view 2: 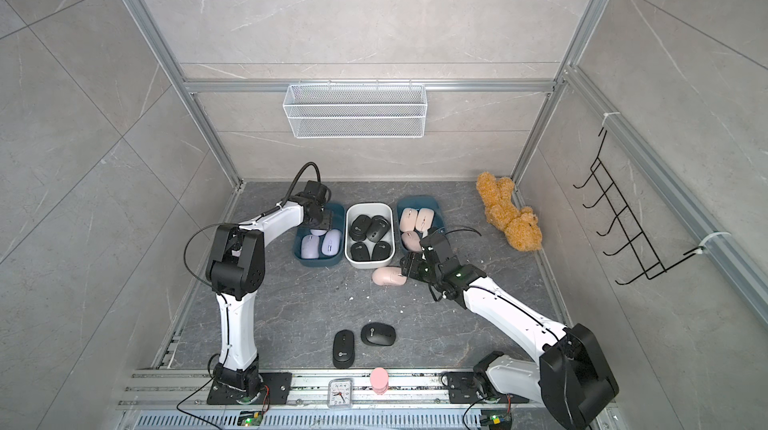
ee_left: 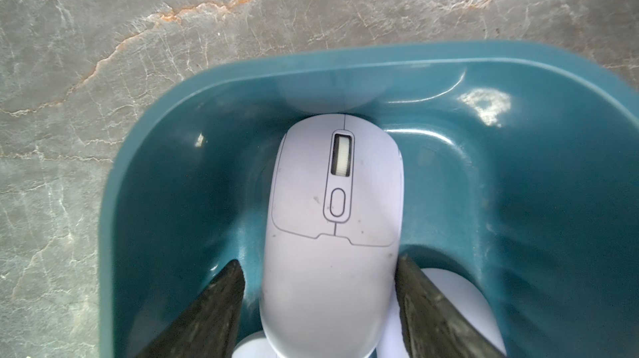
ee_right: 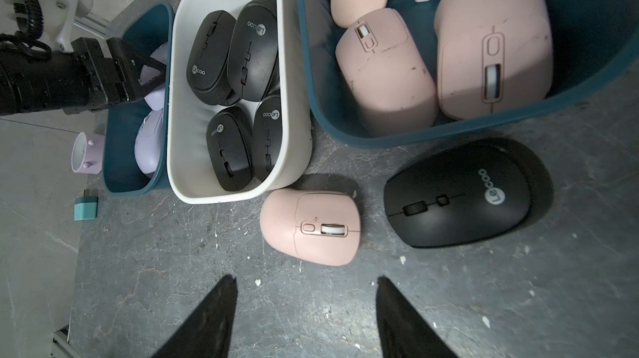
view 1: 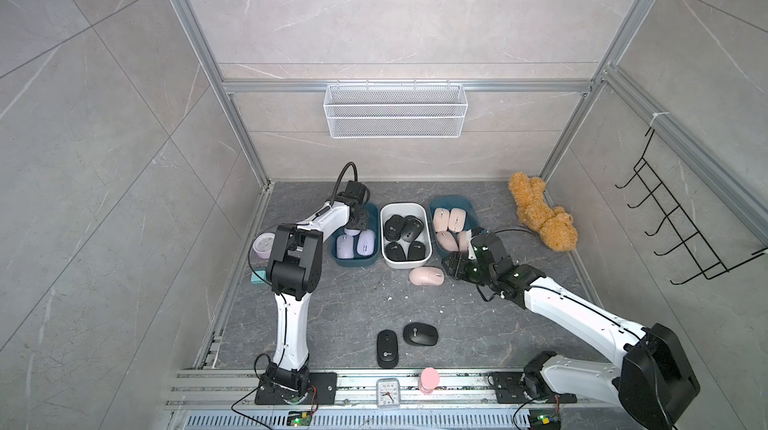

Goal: Place the mice by color into the storage box
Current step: Place the mouse in the storage box.

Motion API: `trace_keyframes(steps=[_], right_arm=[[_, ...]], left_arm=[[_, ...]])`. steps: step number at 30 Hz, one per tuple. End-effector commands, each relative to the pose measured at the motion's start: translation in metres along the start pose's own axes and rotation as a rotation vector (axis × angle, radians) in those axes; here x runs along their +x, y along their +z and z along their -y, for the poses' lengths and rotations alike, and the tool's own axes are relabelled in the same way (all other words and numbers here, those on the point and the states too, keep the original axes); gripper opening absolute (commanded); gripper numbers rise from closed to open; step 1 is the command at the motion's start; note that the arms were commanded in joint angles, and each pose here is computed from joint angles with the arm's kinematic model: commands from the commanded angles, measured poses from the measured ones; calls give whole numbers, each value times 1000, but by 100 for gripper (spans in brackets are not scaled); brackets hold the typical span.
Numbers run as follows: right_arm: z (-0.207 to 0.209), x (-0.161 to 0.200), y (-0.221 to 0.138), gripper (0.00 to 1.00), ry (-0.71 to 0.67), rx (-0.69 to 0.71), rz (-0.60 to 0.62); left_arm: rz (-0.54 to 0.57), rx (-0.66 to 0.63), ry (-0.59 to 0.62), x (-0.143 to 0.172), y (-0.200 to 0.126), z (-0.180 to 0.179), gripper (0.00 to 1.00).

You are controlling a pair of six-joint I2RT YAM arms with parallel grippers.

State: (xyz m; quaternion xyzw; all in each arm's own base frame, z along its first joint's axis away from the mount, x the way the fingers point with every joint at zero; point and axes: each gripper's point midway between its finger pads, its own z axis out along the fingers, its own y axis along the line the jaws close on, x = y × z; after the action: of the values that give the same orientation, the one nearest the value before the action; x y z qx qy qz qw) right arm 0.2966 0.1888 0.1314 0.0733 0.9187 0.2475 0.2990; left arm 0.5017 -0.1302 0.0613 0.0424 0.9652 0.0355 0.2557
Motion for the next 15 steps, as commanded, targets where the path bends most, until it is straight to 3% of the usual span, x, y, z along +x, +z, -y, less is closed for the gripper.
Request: trace_keyframes(steps=[1, 9, 15], right_arm=[[-4, -9, -4, 65, -3, -4, 21], [6, -2, -9, 65, -50, 42, 3], [3, 14, -15, 65, -119, 13, -32]], left_arm=[[132, 29, -39, -43, -55, -5, 71], [216, 91, -65, -58, -111, -3, 71], [236, 105, -68, -45, -145, -3, 71]])
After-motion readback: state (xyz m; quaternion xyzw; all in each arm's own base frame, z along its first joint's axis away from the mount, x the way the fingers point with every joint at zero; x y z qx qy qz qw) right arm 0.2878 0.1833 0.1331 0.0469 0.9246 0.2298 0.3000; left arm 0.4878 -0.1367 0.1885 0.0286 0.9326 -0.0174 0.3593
